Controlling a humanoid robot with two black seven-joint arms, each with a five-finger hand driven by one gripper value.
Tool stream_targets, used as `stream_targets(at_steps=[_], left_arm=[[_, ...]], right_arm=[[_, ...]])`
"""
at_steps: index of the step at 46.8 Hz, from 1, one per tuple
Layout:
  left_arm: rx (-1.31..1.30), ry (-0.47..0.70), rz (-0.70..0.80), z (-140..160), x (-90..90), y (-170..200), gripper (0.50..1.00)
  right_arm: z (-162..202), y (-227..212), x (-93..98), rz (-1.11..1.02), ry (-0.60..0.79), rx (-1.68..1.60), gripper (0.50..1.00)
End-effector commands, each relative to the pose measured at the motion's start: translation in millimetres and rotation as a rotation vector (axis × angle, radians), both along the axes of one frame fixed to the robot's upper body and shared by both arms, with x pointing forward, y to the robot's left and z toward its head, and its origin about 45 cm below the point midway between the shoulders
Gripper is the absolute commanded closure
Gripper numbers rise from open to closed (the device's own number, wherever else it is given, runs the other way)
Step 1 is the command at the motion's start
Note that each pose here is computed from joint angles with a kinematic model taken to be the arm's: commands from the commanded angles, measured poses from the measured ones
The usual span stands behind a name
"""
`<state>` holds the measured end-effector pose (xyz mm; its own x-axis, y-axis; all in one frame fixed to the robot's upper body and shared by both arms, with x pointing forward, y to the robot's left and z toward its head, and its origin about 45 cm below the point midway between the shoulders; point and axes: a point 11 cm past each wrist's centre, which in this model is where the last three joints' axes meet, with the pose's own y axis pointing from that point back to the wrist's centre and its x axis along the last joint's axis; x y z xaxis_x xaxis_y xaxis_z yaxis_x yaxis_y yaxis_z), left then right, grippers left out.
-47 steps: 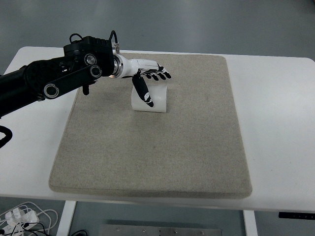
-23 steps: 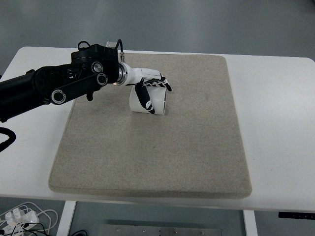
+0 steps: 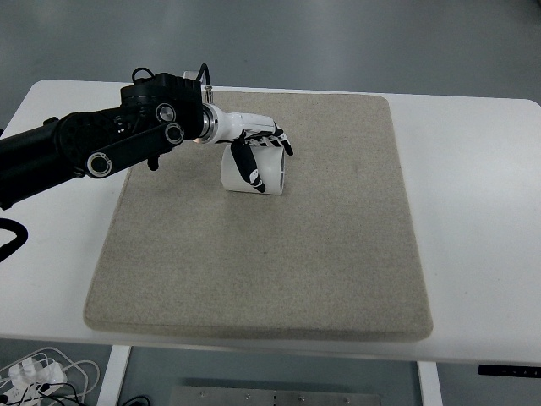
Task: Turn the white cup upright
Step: 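Lift the cup with the left hand and rotate it opening-up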
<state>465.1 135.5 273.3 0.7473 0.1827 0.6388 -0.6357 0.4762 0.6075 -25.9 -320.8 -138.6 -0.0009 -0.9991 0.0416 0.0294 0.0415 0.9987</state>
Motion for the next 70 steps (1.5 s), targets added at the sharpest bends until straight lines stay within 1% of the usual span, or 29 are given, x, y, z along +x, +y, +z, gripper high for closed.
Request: stream_targets(at_steps=[1, 7, 12, 22, 29, 31, 38, 46, 54, 62, 67, 70], left_arm=[[-0.074, 0.007, 0.026, 12, 3.7, 1, 0.93], [-0.187, 0.021, 0.071, 24, 9.6, 5, 0.932], [-0.304, 0.056, 0.119, 21, 12.8, 13, 0.934], [-0.476, 0.046, 0.137, 19, 13.6, 21, 0.943], [-0.599, 0.012, 0.174, 16, 15.0, 30, 0.958], [-0.636, 0.008, 0.184, 12, 13.8, 34, 0.964], [-0.747, 0.014, 0.251, -4, 8.2, 49, 0.964], [-0.873, -0.01, 0.275, -10, 3.1, 61, 0.964], [-0.972, -0.057, 0.294, -10, 0.7, 76, 0.964], [-1.054, -0.126, 0.338, -15, -3.2, 93, 0.945], [-1.096, -0.145, 0.331, -21, -9.0, 95, 0.943], [-1.121, -0.159, 0.325, -25, -13.1, 97, 0.952]], right_arm=[[0, 0, 0.0, 0.0, 0.0, 0.0, 0.548], [0, 0, 0.0, 0.0, 0.0, 0.0, 0.548], [0, 0, 0.0, 0.0, 0.0, 0.0, 0.548], [0, 0, 0.0, 0.0, 0.0, 0.0, 0.548], [0, 0, 0.0, 0.0, 0.0, 0.0, 0.548], [0, 0, 0.0, 0.0, 0.0, 0.0, 0.548], [0, 0, 0.0, 0.0, 0.0, 0.0, 0.548], [0, 0, 0.0, 0.0, 0.0, 0.0, 0.548], [0, 0, 0.0, 0.0, 0.0, 0.0, 0.548], [0, 0, 0.0, 0.0, 0.0, 0.0, 0.548], [0, 0, 0.0, 0.0, 0.0, 0.0, 0.548], [0, 0, 0.0, 0.0, 0.0, 0.0, 0.548]])
